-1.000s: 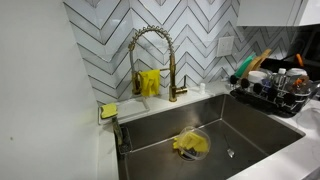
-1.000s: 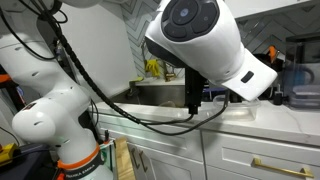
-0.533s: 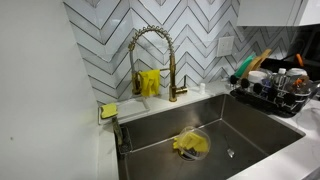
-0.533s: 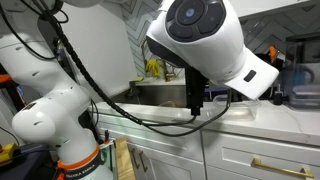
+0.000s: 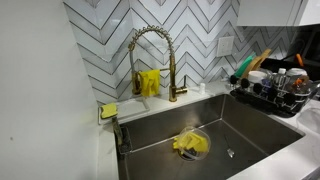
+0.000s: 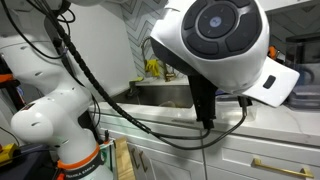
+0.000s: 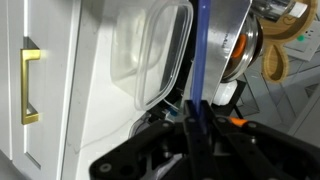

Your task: Remove the bowl from the dish rack, then put the blue lid on the bowl

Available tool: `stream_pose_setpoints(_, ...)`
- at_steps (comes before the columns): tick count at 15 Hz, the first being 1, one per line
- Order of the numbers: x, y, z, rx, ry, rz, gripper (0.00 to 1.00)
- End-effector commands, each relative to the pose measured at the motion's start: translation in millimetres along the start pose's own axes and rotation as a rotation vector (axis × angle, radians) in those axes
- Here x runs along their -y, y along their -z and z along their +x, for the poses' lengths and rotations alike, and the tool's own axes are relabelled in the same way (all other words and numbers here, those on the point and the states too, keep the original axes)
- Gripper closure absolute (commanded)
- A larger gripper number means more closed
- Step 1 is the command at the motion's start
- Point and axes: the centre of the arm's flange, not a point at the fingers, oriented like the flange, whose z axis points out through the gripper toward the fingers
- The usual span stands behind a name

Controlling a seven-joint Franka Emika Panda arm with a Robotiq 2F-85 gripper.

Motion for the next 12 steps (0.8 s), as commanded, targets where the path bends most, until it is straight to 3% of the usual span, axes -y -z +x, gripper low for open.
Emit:
stream_pose_setpoints(1, -10.0, -2.6, 17.2, 0.005, 0.044, 0.036, 0.98)
stream_pose_setpoints(12, -16.0, -30.2, 44.0, 0.065, 0.1, 0.075, 0.98)
